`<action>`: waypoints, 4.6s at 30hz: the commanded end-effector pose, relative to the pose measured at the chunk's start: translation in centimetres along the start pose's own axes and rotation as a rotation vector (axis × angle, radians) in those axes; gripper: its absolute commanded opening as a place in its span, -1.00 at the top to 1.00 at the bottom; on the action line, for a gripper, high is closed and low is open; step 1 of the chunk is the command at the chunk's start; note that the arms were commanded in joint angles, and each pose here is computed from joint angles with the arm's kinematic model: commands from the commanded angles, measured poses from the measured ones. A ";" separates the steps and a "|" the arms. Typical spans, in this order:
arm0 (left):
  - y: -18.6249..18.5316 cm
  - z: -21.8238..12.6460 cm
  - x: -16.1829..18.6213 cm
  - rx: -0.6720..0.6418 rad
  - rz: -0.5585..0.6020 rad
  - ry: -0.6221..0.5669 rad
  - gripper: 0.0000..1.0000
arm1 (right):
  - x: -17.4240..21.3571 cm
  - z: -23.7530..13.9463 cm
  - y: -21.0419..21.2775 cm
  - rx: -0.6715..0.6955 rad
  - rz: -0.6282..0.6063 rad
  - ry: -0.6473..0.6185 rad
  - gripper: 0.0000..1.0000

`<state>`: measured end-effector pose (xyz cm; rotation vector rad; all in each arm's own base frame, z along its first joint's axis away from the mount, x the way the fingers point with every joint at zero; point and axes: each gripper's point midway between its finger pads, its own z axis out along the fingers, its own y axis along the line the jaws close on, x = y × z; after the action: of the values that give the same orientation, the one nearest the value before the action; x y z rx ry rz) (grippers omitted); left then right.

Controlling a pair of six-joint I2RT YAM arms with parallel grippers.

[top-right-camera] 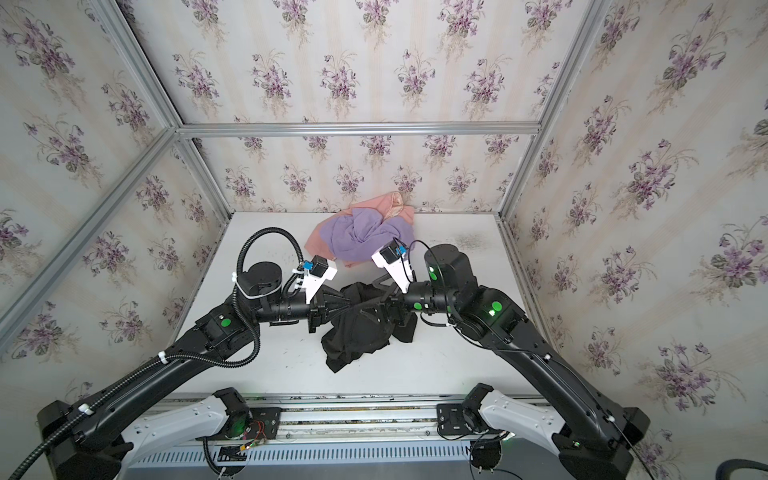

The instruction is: Pick out a specific cloth from the pile

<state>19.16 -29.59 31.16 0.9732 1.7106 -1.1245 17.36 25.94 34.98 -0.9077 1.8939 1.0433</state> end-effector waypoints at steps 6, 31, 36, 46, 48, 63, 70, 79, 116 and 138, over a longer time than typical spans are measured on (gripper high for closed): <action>0.9 0.8 0.2 -0.018 0.003 0.003 0.73 | 3.4 -1.2 -4.4 0.242 0.001 -0.018 -0.99; 3.8 4.1 9.4 -0.073 -0.217 0.218 0.84 | 8.3 -3.0 -12.2 0.619 0.221 -0.137 -0.95; 5.0 4.9 13.0 -0.112 -0.303 0.302 0.91 | 7.9 -2.0 -12.1 0.585 0.244 -0.141 -0.94; 9.0 4.7 14.3 -0.324 -0.309 0.312 0.90 | 8.4 -0.8 -12.3 0.549 0.291 -0.140 -0.96; 10.0 4.4 14.2 -0.383 -0.291 0.304 0.90 | 8.6 -0.5 -12.2 0.539 0.304 -0.142 -0.95; 14.6 4.0 14.7 -0.605 -0.227 0.303 0.87 | 8.6 0.3 -12.3 0.512 0.307 -0.158 -0.94; 16.2 4.0 16.2 -0.653 -0.269 0.337 0.84 | 10.0 0.2 -13.0 0.539 0.292 -0.161 -0.94; 16.9 3.6 17.1 -0.694 -0.270 0.353 0.64 | 11.3 0.1 -13.9 0.585 0.267 -0.138 -0.95; 28.1 -17.2 10.4 -1.493 0.125 0.051 -0.85 | 18.0 -7.2 -36.3 1.203 -0.004 -0.259 -1.00; 30.4 -21.0 14.5 -1.360 -0.054 -0.237 -0.99 | 17.9 -5.2 -38.1 1.107 0.047 -0.144 -1.00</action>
<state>36.90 1.58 13.09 -0.0781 1.8002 0.0849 40.17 1.49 8.67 -0.1147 1.9503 -0.0493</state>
